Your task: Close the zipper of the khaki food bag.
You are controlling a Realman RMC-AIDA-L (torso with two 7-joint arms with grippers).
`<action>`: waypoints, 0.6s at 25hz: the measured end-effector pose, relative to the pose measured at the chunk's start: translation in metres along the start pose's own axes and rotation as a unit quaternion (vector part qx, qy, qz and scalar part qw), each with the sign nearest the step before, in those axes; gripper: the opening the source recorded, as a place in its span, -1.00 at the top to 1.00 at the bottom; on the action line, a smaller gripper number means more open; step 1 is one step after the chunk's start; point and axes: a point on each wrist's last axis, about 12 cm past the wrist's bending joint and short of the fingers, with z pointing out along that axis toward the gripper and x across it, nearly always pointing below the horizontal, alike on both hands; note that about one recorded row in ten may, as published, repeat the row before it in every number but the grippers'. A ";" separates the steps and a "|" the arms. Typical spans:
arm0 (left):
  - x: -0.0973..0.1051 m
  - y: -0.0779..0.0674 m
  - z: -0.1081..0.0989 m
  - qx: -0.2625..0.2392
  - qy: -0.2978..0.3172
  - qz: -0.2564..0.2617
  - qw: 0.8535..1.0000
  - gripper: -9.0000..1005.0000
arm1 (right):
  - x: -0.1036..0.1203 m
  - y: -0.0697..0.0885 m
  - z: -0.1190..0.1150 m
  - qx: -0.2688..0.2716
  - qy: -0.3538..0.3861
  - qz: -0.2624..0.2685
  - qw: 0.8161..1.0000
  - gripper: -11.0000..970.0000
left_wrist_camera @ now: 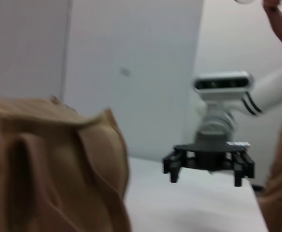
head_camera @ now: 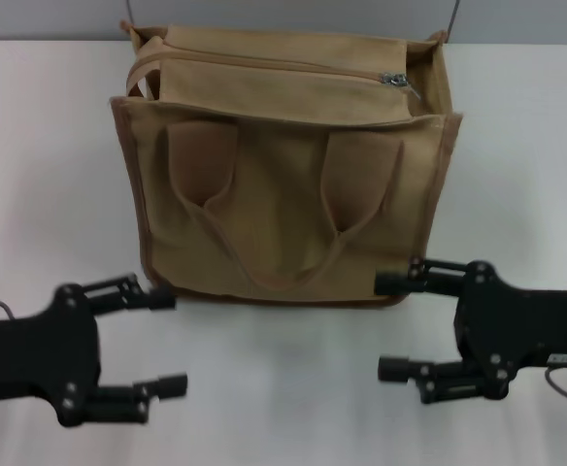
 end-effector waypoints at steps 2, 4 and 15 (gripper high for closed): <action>0.000 0.002 0.005 0.016 0.013 0.001 1.000 -0.66 | 0.000 -0.003 0.004 -0.019 0.027 0.013 0.999 -0.69; -0.001 0.003 0.007 0.022 0.017 0.004 1.000 -0.66 | 0.002 -0.006 0.009 -0.027 0.053 0.024 0.998 -0.69; 0.004 0.000 0.018 0.053 0.017 0.027 0.998 -0.66 | 0.008 -0.005 0.017 -0.039 0.070 -0.006 0.997 -0.69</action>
